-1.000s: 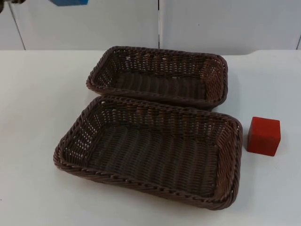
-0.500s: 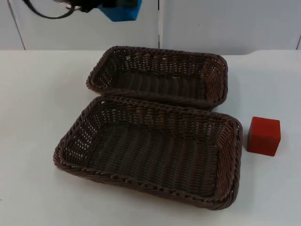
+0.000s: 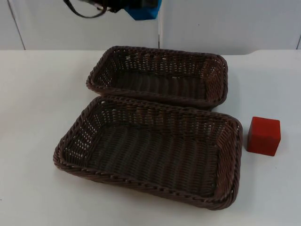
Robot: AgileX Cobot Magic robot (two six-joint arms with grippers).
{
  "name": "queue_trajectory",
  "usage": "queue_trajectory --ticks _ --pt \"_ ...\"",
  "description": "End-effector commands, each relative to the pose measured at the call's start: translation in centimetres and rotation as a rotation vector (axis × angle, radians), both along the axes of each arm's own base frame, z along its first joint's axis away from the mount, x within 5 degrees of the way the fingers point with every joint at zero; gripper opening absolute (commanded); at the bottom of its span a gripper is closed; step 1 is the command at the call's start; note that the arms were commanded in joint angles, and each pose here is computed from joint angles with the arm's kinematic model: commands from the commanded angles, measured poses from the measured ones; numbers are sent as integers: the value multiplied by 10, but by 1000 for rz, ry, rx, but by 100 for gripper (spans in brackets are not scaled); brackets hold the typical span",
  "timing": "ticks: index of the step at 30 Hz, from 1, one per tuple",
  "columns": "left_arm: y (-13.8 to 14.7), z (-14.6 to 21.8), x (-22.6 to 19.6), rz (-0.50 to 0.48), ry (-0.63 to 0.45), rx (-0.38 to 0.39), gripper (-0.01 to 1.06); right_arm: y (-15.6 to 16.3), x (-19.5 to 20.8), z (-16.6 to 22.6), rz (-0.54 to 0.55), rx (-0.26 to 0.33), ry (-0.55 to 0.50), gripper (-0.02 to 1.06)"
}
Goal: Pick up one cube with the left hand and place it into the upper basket. Pick up one cube with the right hand and place it into the lower basket.
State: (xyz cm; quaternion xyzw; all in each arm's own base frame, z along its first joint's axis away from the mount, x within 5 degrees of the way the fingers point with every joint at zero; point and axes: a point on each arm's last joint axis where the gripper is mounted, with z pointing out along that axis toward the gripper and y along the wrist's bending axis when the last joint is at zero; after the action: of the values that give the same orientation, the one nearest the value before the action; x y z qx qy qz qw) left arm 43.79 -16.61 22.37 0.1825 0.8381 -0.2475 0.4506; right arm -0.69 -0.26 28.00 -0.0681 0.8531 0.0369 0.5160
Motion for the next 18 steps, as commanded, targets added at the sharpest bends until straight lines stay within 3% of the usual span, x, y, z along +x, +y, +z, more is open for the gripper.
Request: queue_trajectory --ticks 1,10,18 --pt "0 -17 6 -17 -5 52 0 0 0 0 1 -1 -8 105" --pt "4 -74 17 22 70 141 0 0 0 0 1 -1 -8 105" --pt "4 -109 18 12 129 175 0 0 0 0 1 -1 -8 105"
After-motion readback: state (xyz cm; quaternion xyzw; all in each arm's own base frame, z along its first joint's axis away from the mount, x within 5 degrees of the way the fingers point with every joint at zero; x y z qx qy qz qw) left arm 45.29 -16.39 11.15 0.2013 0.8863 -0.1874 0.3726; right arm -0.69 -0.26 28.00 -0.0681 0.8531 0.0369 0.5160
